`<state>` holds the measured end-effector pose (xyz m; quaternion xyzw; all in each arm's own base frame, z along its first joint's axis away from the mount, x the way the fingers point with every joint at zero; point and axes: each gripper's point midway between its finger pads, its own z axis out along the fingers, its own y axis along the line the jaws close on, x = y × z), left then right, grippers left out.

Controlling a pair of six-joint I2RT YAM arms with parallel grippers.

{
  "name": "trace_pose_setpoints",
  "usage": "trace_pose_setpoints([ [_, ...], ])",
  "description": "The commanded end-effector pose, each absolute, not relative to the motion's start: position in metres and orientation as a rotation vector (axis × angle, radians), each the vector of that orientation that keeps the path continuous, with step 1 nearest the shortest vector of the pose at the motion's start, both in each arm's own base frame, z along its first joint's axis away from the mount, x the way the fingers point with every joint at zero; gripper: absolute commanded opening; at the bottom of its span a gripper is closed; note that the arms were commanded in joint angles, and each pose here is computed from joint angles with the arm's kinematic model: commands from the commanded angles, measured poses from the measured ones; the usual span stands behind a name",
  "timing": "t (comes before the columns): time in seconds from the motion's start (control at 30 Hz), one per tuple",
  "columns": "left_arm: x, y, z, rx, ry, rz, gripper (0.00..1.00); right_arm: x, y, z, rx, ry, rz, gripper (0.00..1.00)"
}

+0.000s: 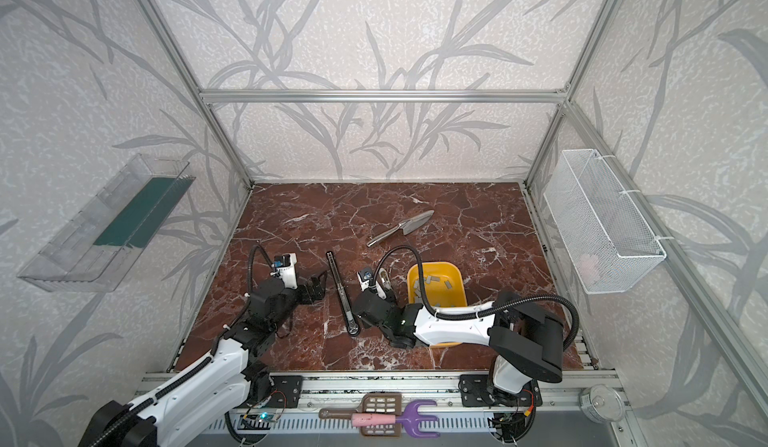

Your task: Load the staples into the stapler

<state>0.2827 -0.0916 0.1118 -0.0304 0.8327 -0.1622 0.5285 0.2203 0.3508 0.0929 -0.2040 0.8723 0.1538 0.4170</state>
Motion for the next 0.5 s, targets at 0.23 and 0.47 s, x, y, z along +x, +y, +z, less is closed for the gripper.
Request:
trace_pose_setpoints([
  [0.23, 0.2875, -0.0897, 0.1204, -0.088, 1.965, -0.376, 0.99, 0.2224, 0.3534, 0.0865, -0.469, 2.185, 0.400, 0.09],
  [0.47, 0.2875, -0.0904, 0.1209, -0.086, 1.965, -0.379, 0.99, 0.2239, 0.3529, 0.0855, -0.464, 2.180, 0.393, 0.10],
])
